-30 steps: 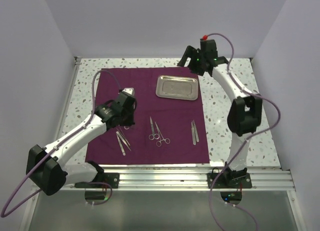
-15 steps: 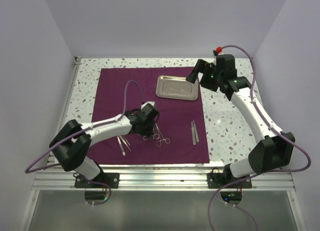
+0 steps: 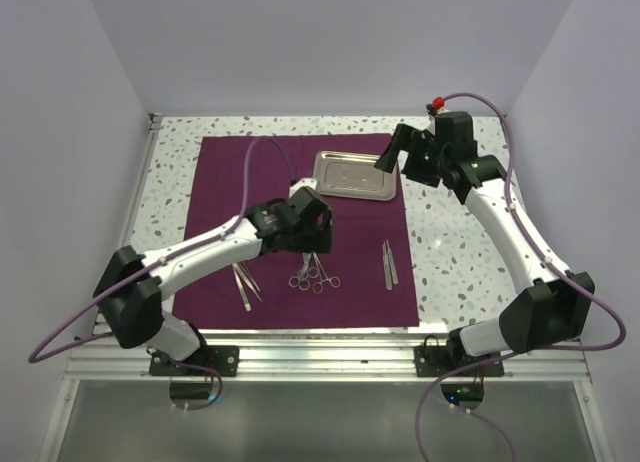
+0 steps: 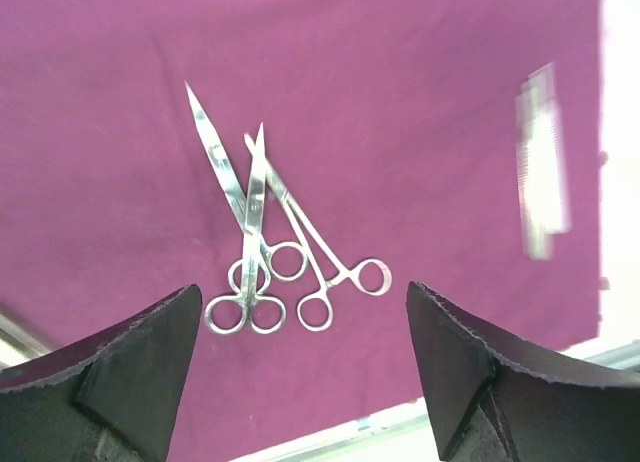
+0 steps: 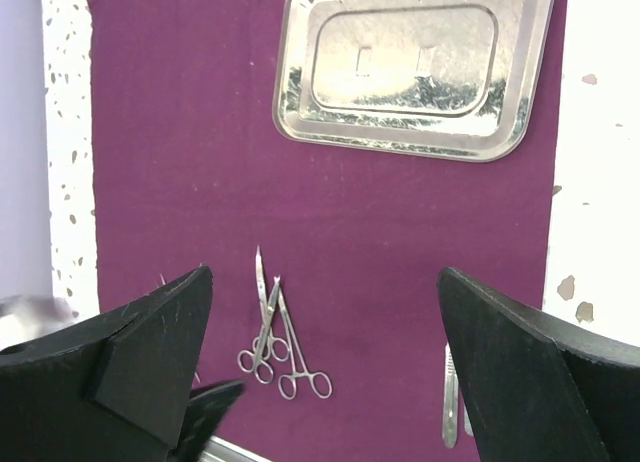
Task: Open and lay out the surgical kit
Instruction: Place the medical item in the surgical kit, then reset both arms
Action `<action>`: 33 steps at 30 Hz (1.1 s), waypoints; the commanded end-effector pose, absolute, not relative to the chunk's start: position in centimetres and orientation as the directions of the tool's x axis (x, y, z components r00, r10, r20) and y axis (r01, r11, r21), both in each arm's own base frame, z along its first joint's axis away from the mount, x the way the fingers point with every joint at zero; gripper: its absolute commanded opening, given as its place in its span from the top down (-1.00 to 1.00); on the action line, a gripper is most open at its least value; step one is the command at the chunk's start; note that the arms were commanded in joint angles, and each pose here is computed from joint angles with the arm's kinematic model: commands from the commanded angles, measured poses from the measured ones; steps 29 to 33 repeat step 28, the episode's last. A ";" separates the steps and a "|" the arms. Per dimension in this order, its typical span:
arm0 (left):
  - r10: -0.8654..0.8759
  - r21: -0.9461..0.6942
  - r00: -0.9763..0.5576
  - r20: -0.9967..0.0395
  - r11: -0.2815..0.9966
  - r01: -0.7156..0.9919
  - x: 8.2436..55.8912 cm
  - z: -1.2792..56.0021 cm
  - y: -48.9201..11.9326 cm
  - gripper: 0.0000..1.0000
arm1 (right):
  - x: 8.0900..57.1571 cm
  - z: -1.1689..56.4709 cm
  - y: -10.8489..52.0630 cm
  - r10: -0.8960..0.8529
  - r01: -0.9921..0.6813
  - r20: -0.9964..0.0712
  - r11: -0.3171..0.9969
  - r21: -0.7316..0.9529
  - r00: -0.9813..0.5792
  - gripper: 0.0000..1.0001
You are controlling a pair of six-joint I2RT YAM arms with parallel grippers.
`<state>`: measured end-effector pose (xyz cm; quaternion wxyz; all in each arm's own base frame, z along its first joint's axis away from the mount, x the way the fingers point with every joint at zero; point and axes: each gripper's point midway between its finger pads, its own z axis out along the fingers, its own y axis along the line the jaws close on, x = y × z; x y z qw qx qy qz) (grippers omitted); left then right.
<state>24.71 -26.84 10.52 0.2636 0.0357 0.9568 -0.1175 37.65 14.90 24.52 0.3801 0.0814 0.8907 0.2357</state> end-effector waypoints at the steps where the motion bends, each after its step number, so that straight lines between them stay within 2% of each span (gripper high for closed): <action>1: -0.029 -0.215 -0.746 -0.665 0.965 0.154 25.4 19.2 -24.6 -0.73 | 37.1 28.1 14.7 0.329 -0.081 -0.690 0.868 0.490 -0.645 -0.97; 4: -0.018 -0.198 -0.677 -0.736 0.962 0.189 25.2 22.0 -23.0 -0.75 | 35.4 27.5 14.7 0.337 -0.086 -0.678 0.856 0.509 -0.653 -0.97; 6: -0.040 -0.210 -0.617 -0.786 0.956 0.205 24.6 24.1 -21.3 -0.84 | 34.3 26.6 15.0 0.368 -0.100 -0.677 0.832 0.546 -0.638 -0.97; 8: -0.067 -0.211 -0.556 -0.828 0.957 0.200 24.3 25.5 -19.6 -0.99 | 32.6 29.1 15.1 0.407 -0.173 -0.715 0.791 0.587 -0.568 -0.97; 9: -0.068 -0.203 -0.543 -0.837 0.960 0.191 24.1 25.9 -19.0 -0.99 | 31.6 27.9 15.1 0.401 -0.181 -0.710 0.786 0.591 -0.578 -0.97; 10: -0.064 -0.187 -0.529 -0.846 0.966 0.181 24.1 26.1 -18.3 -0.99 | 30.3 29.3 14.8 0.409 -0.213 -0.734 0.778 0.591 -0.542 -0.97; 17: -0.063 -0.089 -0.432 -0.900 0.995 0.040 25.1 28.3 -14.4 -0.99 | 25.4 27.6 12.4 0.373 -0.197 -0.769 0.823 0.532 -0.519 -0.97; 24: -0.043 -0.063 -0.394 -0.918 0.997 0.039 26.1 29.4 -14.7 -0.99 | 24.5 26.6 12.0 0.375 -0.160 -0.747 0.830 0.534 -0.550 -0.97; 26: -0.039 -0.055 -0.382 -0.923 0.998 0.032 26.3 29.5 -14.5 -0.99 | 24.3 26.6 12.5 0.333 -0.207 -0.755 0.829 0.520 -0.565 -0.97; 28: -0.009 -0.020 -0.381 -0.924 0.999 0.025 26.6 28.8 -14.3 -0.99 | 24.7 26.7 11.5 0.344 -0.157 -0.767 0.856 0.493 -0.541 -0.97; 33: -0.009 -0.020 -0.381 -0.924 0.999 0.025 26.6 28.8 -14.3 -0.99 | 24.7 26.7 11.5 0.344 -0.157 -0.767 0.856 0.493 -0.541 -0.97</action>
